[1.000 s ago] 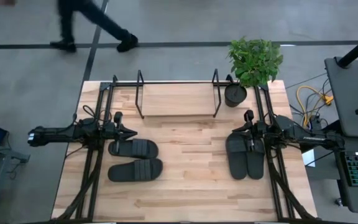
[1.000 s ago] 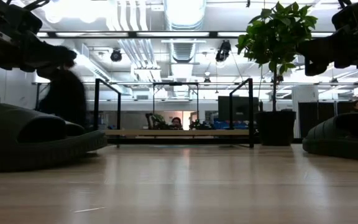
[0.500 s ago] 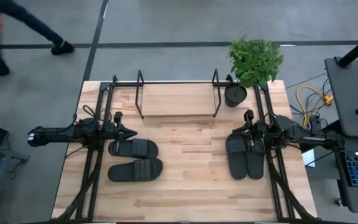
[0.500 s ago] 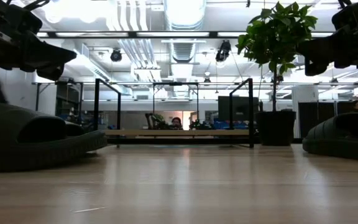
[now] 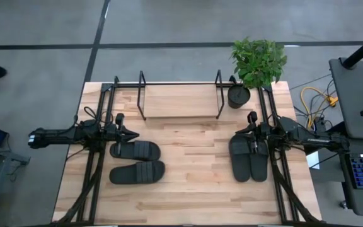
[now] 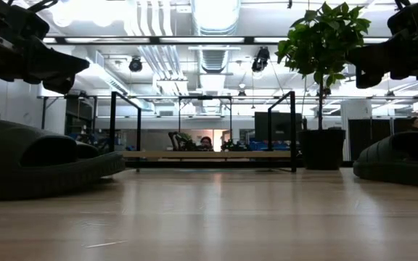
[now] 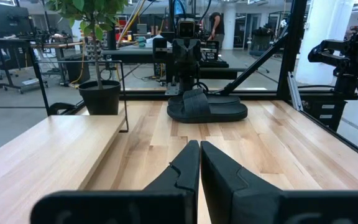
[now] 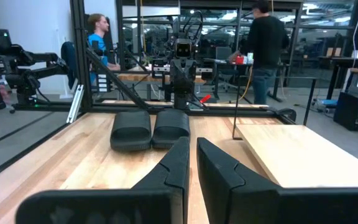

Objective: Pick and place slides into the shelf

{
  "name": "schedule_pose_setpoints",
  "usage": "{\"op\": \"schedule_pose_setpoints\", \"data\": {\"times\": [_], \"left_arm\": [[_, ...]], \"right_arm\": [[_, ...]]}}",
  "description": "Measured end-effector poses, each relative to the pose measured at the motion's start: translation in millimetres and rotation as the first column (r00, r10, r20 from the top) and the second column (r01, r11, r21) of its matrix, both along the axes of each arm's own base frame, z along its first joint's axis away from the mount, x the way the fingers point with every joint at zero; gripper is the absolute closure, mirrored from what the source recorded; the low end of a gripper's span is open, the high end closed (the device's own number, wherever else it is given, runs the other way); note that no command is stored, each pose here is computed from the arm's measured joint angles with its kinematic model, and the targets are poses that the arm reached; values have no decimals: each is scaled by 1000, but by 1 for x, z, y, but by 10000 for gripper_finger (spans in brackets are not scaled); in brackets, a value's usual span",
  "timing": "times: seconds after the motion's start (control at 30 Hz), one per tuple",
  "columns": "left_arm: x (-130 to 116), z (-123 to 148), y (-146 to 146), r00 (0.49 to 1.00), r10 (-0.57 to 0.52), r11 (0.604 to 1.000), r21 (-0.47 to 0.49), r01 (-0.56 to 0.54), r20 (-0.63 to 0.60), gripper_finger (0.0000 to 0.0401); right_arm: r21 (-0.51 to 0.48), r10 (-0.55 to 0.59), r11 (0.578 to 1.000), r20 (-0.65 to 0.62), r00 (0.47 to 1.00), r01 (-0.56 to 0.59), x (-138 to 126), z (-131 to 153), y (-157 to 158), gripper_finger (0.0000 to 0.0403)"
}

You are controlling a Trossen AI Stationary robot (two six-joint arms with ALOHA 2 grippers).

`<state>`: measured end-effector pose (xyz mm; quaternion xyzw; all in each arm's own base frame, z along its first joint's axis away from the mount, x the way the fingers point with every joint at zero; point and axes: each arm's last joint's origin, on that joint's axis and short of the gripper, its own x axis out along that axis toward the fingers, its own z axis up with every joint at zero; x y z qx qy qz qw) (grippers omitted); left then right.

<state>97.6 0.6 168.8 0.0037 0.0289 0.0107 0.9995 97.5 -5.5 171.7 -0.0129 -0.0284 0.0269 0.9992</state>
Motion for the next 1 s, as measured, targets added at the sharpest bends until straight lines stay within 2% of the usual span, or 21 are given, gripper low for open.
{"op": "schedule_pose_setpoints", "data": {"times": [0.33,0.53,0.6,0.73,0.83,0.9,1.0], "left_arm": [[0,0,0,1000,-1,1000,-1,1,1,401],[0,0,0,1000,-1,1000,0,1,1,401],[0,1,0,1000,10,1000,23,-10,21,401],[0,16,1,986,16,996,80,-30,166,401],[-1,26,1,964,22,996,83,-46,267,401],[-1,30,2,951,61,989,108,-98,304,401],[1,32,4,941,115,979,124,-162,320,395]], "right_arm": [[3,0,1000,8,1000,0,0,1,0,380],[142,9,990,23,1000,-12,0,3,0,380],[119,7,993,40,999,-11,0,4,0,380],[63,3,998,103,995,-10,-1,10,0,380],[-44,-4,999,174,985,12,-2,17,0,379],[-107,-19,993,234,972,45,-4,22,0,372],[-127,-30,989,299,954,70,-6,28,0,349]]}}
